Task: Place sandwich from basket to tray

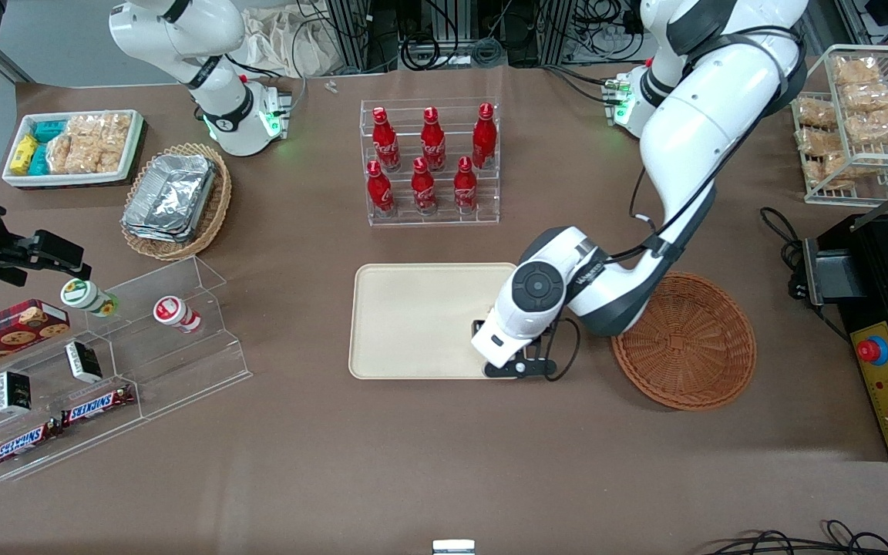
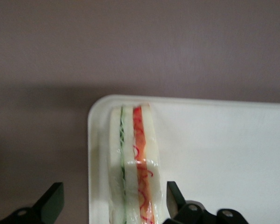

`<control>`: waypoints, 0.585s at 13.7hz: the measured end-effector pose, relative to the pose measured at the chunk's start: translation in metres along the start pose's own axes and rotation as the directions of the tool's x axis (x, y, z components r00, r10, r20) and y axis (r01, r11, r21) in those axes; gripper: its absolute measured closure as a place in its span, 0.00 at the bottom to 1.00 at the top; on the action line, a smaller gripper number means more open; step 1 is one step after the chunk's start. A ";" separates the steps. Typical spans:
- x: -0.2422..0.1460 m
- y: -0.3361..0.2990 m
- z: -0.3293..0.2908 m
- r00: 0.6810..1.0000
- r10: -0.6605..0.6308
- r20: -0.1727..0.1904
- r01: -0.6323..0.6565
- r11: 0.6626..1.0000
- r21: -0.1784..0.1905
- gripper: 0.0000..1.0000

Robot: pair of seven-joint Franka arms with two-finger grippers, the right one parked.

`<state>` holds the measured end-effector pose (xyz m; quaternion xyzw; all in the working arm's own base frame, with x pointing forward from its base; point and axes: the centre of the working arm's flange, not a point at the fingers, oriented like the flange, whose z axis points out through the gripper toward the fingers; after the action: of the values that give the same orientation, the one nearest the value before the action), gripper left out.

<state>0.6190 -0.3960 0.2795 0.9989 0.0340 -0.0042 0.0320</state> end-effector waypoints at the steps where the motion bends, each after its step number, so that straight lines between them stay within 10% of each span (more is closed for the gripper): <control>1: 0.010 -0.011 -0.019 1.000 -0.020 -0.021 0.020 1.000 0.004 0.00; 8: 0.063 -0.103 -0.106 0.979 -0.165 -0.123 0.167 0.986 0.001 0.00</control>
<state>0.6758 -0.2825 0.3781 0.9911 0.1192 0.0543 0.0237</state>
